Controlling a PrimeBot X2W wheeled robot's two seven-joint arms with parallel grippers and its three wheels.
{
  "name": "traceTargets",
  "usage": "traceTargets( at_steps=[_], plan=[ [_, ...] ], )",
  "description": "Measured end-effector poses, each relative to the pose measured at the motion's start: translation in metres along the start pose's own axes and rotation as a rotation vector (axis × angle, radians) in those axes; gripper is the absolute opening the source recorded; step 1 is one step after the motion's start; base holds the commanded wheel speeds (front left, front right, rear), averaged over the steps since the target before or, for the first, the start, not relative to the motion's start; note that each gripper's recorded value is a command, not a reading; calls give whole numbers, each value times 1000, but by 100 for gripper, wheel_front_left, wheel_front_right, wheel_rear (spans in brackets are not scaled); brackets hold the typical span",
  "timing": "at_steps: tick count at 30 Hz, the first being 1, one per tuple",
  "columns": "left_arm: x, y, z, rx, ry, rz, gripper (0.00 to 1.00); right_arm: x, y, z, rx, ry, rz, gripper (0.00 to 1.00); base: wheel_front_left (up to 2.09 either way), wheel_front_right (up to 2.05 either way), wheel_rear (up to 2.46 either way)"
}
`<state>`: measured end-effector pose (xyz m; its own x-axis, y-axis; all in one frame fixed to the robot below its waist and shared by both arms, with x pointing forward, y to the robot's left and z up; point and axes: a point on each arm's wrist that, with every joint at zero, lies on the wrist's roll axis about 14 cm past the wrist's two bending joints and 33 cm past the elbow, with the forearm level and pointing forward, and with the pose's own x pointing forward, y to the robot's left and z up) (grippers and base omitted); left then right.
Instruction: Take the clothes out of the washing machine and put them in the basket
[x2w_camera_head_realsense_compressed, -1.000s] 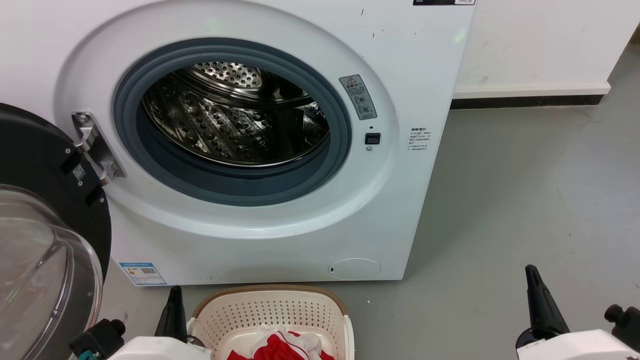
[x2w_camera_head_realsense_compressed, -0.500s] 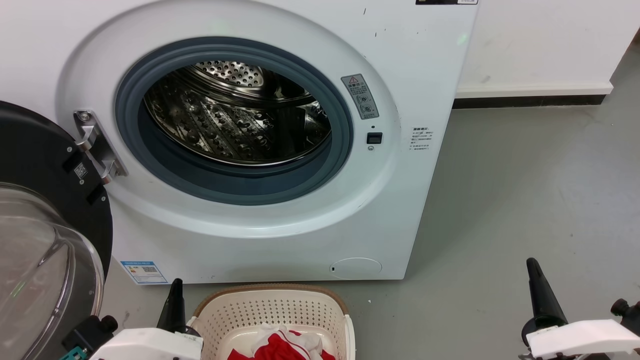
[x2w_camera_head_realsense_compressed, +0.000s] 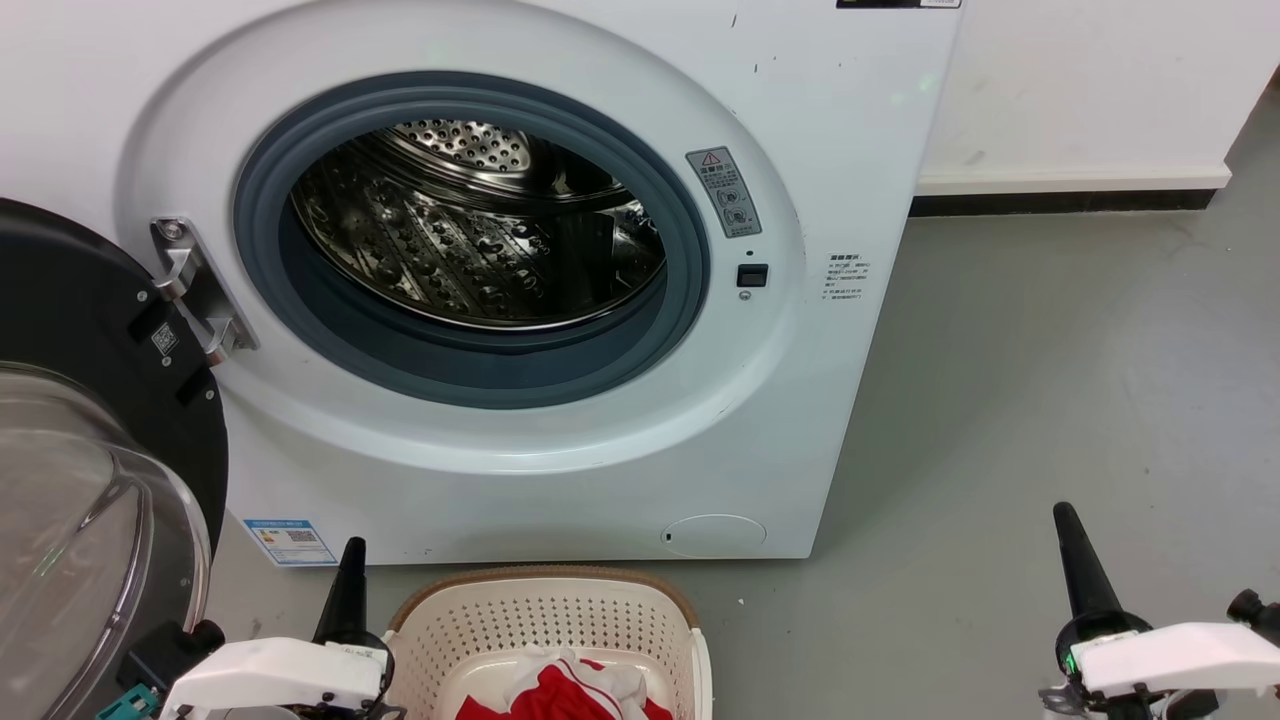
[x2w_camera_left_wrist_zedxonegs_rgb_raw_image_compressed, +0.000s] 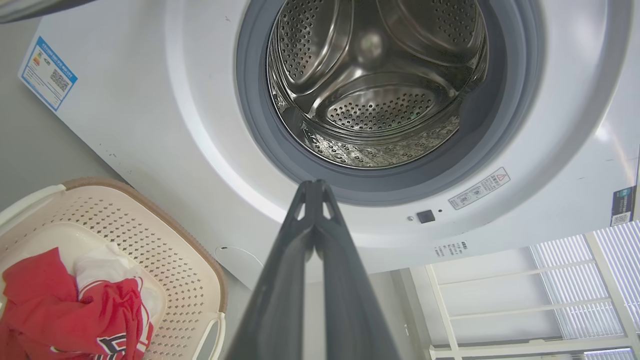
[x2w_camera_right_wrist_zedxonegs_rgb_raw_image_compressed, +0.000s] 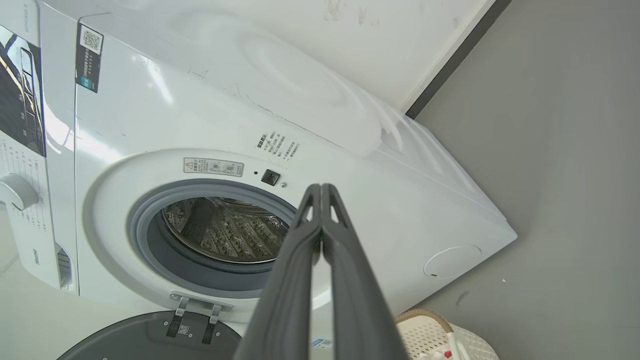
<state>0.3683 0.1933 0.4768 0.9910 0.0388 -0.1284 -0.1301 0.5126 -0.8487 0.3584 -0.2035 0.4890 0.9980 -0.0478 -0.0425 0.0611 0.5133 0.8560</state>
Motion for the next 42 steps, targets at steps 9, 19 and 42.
traceTargets(
  at_steps=[9,19,42],
  plan=[
    [3,-3,2,-96,7,-15,0,4,1,0,97,6,-1,0,0,0,0],
    [6,-6,4,-196,11,-31,0,9,4,1,193,12,4,0,0,0,0],
    [11,-14,12,-392,10,-76,0,19,9,2,388,28,19,0,0,0,0]
  ],
)
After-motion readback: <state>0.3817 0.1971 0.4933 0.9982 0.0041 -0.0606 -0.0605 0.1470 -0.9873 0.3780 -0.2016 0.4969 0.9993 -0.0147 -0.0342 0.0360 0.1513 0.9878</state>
